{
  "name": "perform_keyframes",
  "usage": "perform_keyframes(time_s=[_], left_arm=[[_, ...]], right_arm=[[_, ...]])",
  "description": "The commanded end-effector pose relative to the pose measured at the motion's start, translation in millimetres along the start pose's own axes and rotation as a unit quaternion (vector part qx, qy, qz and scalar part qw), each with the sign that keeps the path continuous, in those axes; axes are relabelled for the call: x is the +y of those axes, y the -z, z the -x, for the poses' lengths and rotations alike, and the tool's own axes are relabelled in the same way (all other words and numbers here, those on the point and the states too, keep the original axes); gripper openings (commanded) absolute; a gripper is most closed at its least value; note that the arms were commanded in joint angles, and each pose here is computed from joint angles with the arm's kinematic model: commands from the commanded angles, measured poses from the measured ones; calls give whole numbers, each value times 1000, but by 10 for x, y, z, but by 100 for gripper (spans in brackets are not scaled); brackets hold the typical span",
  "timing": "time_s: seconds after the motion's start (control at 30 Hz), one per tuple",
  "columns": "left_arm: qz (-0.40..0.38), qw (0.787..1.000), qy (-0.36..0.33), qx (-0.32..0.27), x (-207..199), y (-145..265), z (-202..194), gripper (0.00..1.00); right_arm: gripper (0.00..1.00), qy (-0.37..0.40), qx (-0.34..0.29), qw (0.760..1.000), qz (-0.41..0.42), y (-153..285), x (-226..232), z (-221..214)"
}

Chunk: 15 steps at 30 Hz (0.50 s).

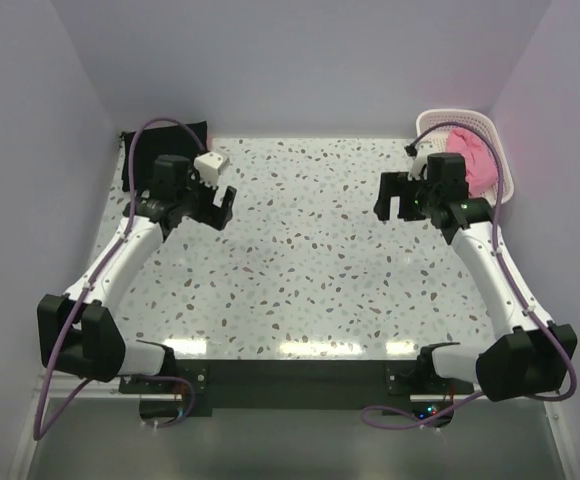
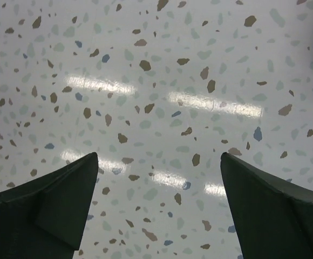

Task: Fold and stack the t-shirts
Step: Grab the tshirt from the pile

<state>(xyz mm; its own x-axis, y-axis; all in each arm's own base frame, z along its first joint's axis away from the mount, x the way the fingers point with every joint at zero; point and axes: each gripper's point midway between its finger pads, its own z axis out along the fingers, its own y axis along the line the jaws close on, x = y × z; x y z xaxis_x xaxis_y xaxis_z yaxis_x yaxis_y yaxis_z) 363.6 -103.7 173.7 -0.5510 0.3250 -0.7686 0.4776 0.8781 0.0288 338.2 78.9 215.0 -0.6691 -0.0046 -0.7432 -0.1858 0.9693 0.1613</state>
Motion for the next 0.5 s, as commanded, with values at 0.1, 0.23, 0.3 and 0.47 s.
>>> perform_keyframes(time_s=[0.1, 0.23, 0.3, 0.47], left_arm=[[-42, 998, 13, -55, 69, 139, 572, 100], [-41, 997, 50, -35, 284, 39, 607, 100], [-41, 997, 63, -33, 386, 48, 646, 100], [-38, 996, 72, -20, 504, -46, 631, 100]], right_arm=[[99, -75, -126, 978, -145, -64, -472, 763], [99, -106, -184, 952, -222, -68, -807, 1280], [99, -122, -194, 942, -244, -176, -999, 1484], [98, -229, -193, 909, -289, -315, -1637, 1652]])
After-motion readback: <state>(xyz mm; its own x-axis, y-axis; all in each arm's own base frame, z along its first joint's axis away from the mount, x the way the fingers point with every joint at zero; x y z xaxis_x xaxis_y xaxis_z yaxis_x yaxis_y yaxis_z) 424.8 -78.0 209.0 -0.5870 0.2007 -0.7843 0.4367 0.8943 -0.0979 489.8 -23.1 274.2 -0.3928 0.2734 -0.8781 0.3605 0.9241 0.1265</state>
